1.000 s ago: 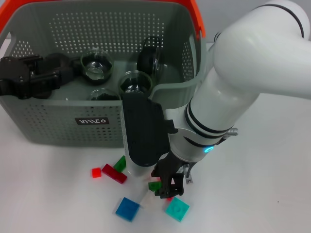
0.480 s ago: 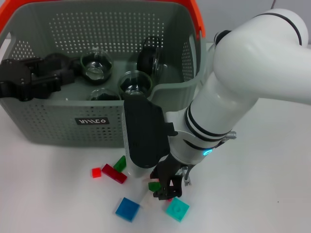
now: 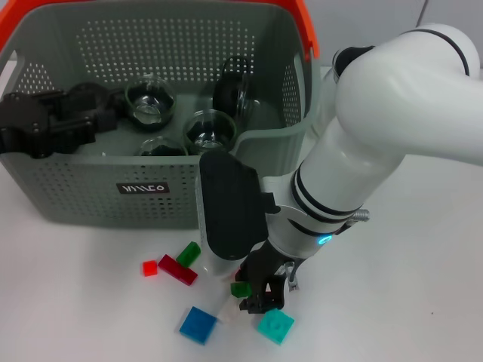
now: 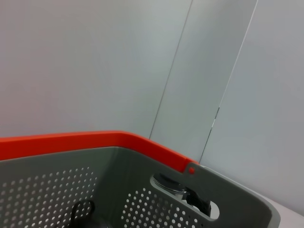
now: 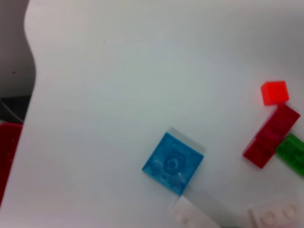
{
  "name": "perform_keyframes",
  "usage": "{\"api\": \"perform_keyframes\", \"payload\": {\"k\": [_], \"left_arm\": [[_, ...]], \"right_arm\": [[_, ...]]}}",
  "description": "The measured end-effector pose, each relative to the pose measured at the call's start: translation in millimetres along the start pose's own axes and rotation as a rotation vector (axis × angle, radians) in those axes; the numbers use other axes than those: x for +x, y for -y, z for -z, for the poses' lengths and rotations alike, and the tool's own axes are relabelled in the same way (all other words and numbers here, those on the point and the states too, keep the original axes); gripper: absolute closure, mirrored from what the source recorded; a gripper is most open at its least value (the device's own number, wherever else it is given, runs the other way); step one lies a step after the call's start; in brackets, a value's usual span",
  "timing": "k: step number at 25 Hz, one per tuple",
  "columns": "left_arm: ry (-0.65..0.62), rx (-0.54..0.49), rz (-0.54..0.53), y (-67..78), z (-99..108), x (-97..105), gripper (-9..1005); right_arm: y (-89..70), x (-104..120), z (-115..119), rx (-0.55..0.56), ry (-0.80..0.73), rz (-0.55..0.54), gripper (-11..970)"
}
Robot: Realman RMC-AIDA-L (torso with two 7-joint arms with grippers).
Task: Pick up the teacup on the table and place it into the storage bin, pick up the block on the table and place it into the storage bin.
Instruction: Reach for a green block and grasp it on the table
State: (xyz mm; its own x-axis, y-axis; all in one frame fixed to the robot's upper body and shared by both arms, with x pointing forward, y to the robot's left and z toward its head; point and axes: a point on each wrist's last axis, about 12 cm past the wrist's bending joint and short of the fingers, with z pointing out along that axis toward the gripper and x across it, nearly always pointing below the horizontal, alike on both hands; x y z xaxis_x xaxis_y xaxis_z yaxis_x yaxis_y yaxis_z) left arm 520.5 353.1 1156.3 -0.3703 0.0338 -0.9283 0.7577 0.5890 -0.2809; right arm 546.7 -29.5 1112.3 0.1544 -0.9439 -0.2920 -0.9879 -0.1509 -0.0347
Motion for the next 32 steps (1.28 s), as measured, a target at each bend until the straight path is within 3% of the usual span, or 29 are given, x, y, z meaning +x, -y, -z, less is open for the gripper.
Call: {"api": "perform_keyframes", "payload": {"k": [32], "left_arm": [[0.001,0.006,0.011,-0.7,-0.9,1.7,370]], "right_arm": [[3.7,1.8,-3.3,0.011,0.017,-0.027,632]]}}
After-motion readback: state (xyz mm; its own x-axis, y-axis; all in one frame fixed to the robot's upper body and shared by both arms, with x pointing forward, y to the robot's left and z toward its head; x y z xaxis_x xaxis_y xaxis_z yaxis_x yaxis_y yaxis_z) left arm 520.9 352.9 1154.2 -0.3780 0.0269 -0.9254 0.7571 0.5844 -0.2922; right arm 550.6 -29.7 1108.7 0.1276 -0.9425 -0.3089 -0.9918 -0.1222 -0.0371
